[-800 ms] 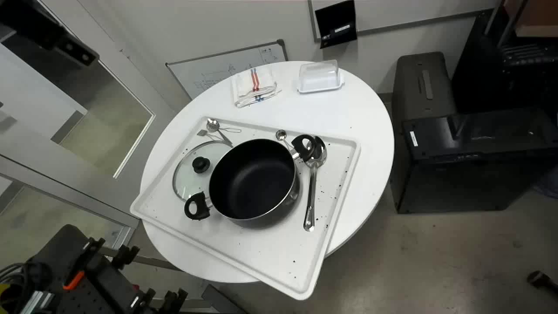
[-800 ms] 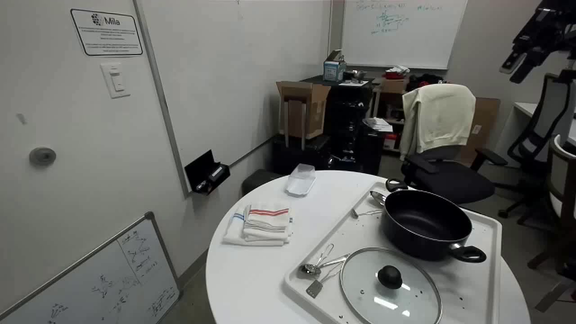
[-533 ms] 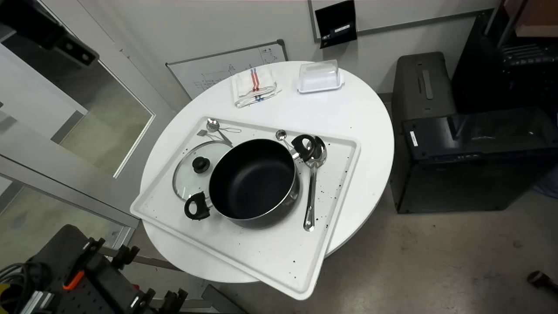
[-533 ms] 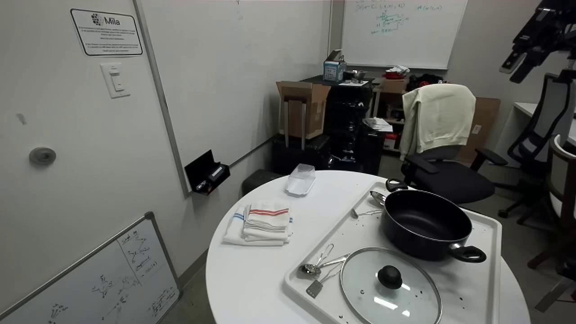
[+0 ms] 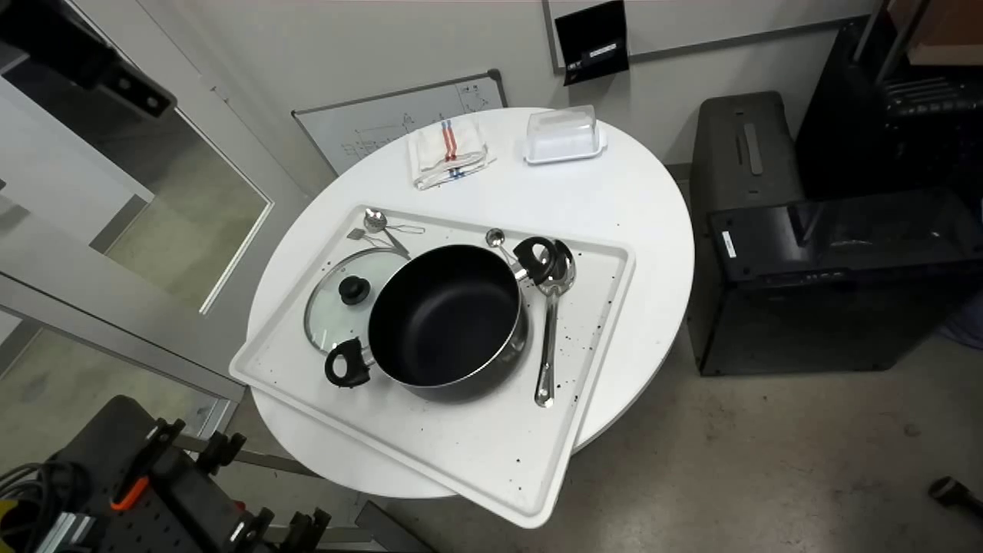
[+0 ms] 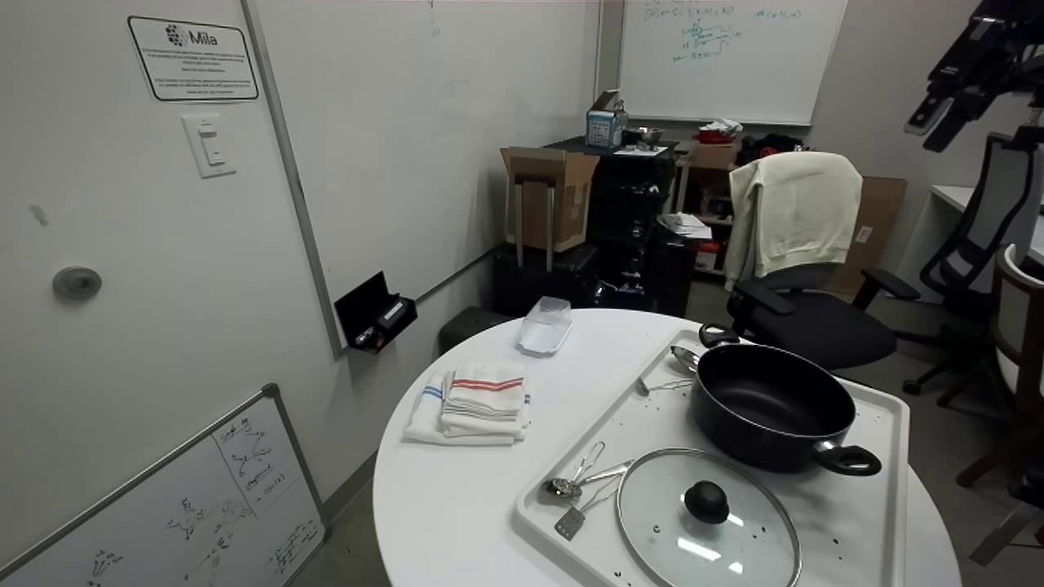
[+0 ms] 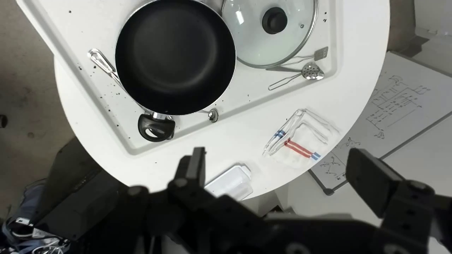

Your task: Put the glass lid on the black pot.

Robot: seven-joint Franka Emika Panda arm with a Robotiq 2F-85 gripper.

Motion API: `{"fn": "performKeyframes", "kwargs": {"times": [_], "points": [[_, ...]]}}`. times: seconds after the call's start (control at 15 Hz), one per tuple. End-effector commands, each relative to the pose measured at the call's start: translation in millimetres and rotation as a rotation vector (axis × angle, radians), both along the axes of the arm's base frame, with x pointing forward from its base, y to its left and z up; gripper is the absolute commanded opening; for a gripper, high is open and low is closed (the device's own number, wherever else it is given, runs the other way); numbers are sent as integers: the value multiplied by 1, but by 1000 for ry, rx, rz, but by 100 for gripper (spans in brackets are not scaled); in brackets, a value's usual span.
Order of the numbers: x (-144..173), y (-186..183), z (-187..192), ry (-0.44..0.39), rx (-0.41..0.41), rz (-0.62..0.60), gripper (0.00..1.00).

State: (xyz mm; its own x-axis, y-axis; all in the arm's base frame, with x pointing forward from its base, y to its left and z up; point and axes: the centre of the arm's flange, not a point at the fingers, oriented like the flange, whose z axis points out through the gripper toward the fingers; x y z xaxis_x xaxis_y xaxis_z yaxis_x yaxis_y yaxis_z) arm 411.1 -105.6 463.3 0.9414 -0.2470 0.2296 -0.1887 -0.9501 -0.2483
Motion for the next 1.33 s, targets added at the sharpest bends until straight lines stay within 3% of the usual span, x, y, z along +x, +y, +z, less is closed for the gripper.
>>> {"fn": "performKeyframes", "kwargs": {"times": [0.0,0.53,1.0,1.27], "points": [[16,12,-13,-17,-52,-31,100],[60,74,-75,61,-194,76,100],[90,142,-165,187,-276,223,100],[102,176,-217,210,-326,281,100]]}}
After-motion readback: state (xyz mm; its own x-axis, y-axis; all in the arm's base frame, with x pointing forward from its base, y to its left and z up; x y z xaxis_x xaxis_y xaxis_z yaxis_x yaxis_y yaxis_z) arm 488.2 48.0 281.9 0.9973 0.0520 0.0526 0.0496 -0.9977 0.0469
